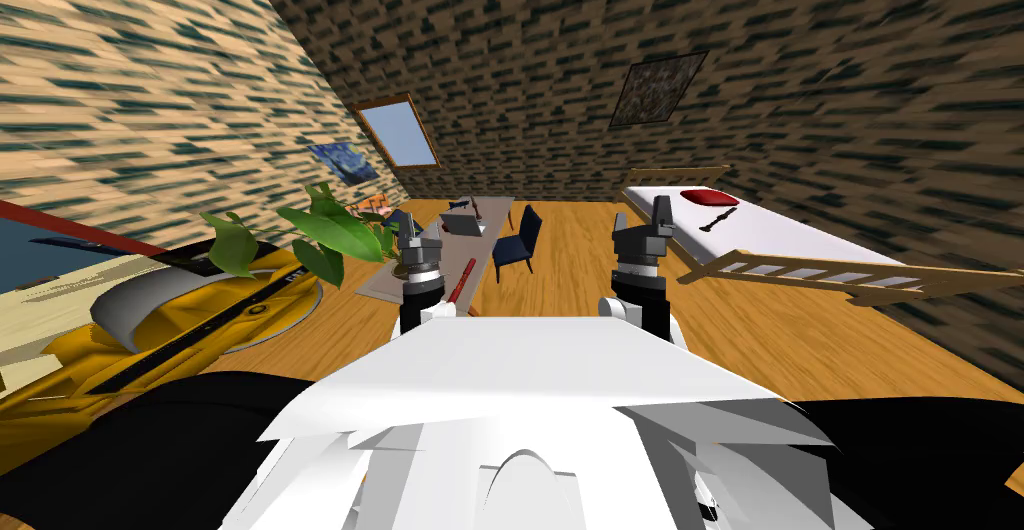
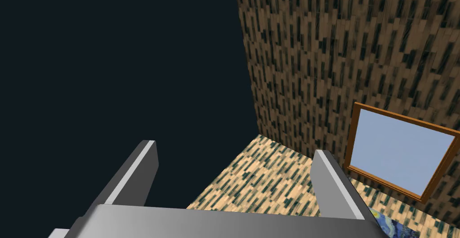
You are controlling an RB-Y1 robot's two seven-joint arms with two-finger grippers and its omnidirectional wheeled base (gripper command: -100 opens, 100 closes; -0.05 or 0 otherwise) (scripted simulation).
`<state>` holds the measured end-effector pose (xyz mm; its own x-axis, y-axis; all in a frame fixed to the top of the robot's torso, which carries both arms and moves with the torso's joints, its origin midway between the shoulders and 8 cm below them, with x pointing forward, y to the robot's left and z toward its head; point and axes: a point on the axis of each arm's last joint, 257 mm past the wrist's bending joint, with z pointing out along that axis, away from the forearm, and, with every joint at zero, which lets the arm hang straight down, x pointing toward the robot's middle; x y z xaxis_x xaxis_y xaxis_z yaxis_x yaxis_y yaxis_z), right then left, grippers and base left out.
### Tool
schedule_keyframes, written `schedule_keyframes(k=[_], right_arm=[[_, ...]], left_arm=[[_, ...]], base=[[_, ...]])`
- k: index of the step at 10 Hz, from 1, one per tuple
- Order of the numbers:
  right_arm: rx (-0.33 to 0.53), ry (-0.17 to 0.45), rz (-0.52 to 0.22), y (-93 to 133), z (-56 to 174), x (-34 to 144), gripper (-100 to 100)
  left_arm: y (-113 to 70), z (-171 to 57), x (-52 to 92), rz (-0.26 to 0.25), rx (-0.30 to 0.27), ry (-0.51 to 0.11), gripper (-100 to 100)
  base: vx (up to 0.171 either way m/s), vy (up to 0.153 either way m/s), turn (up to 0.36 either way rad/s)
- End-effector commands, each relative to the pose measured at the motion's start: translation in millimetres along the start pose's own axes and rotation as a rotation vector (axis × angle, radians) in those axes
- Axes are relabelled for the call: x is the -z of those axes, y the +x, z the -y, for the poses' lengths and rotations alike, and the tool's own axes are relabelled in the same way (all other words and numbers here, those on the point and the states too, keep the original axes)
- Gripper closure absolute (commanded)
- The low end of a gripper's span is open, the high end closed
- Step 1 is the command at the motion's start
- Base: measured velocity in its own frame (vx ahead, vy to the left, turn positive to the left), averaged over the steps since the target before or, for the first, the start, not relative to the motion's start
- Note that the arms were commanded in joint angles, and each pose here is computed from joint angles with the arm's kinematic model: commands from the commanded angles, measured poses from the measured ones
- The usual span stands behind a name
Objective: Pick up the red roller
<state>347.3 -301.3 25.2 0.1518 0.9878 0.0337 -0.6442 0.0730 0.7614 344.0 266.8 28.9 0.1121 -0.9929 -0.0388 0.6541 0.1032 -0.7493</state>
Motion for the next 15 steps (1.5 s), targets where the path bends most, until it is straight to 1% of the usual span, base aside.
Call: schedule_keyframes(k=[1,4,7,10,11,14,15], right_arm=[[0.0,0.0,0.0,0.0,0.0,0.0,0],[0.0,0.0,0.0,0.0,0.0,0.0,0],[0.0,0.0,0.0,0.0,0.0,0.0,0],[0.0,0.0,0.0,0.0,0.0,0.0,0],[0.0,0.0,0.0,0.0,0.0,0.0,0],[0.0,0.0,0.0,0.0,0.0,0.0,0],[0.0,0.0,0.0,0.0,0.0,0.0,0]], left_arm=[[2.0,-7.5,-1.8,-0.028,0.006,-0.019,-100],[0.3,-27.3,-5.9,-0.05,0.029,-0.069,-100],[-7.8,-59.9,-10.3,-0.049,0.068,-0.15,-100],[-22.6,-103.9,-11.6,-0.025,0.113,-0.258,-100],[-22.6,-106.1,-11.0,-0.025,0.113,-0.267,-100],[-44.8,-160.9,-4.5,0.022,0.159,-0.407,-100],[-45.0,-164.3,-2.8,0.024,0.158,-0.419,-100]], base=[[-0.03,-0.03,0.143],[-0.06,-0.065,0.141],[-0.059,-0.073,0.187],[-0.038,-0.079,0.217],[-0.012,-0.052,0.059],[0.0,-0.059,0.2],[0.005,-0.07,0.07]])
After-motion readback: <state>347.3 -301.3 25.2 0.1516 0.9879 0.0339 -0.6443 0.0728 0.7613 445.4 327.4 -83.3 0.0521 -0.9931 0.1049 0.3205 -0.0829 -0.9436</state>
